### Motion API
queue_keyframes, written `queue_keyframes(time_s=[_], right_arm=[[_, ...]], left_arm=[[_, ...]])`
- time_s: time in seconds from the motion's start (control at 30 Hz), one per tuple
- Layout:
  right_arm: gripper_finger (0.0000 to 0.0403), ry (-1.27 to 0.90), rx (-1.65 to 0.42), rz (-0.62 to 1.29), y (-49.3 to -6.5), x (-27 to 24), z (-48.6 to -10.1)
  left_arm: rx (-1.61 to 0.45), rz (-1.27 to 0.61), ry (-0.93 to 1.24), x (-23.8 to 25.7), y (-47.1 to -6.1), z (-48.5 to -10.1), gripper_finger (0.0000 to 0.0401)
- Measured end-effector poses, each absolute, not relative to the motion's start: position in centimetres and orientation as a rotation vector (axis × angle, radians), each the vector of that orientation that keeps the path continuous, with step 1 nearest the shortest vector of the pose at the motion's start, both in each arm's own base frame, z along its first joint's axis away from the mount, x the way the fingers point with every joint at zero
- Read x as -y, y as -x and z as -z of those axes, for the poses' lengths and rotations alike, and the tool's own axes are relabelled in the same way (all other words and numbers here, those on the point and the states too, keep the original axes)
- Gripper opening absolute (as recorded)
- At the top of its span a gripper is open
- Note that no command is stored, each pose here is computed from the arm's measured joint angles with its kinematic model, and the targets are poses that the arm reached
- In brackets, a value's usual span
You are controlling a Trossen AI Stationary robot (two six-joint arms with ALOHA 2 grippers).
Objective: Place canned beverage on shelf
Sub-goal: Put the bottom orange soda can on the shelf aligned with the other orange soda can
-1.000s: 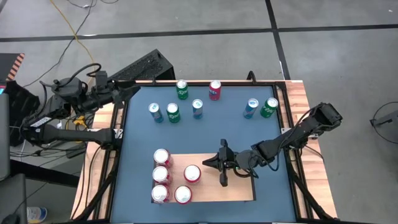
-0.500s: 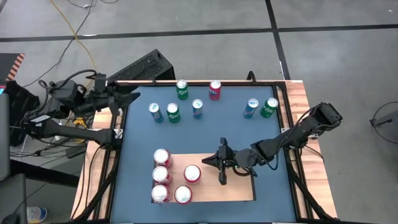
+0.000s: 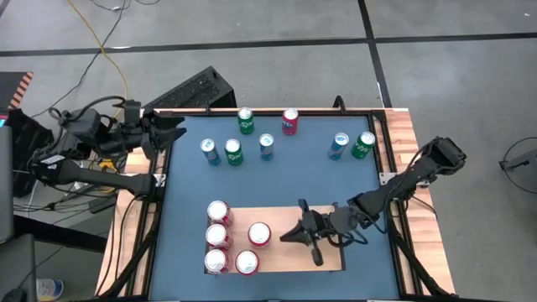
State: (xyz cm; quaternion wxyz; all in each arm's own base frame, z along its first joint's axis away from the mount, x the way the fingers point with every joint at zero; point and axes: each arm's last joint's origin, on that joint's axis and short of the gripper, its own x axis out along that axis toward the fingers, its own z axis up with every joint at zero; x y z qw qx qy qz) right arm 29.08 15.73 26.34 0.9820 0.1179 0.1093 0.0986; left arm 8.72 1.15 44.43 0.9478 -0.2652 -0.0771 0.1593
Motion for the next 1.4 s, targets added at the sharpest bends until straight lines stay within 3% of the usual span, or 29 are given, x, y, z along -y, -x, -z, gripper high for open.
queue_keyframes(time_s=[0.27,0.67,1.4], right_arm=[[0.0000,-0.322,-0.217,-0.034,-29.8,-17.0,-24.8],[0.0000,-0.280,-0.278,0.000,-32.4,-19.3,-23.9],[0.0000,-0.273,-0.320,0.080,-31.4,-18.3,-25.0]], left_arm=[[0.126,-0.280,0.540,-1.0,-8.7,-44.3,0.0309],[0.102,-0.287,0.533,-1.0,-8.8,-44.0,0.0309],[0.103,-0.297,0.537,-1.0,-8.7,-44.0,0.0309]])
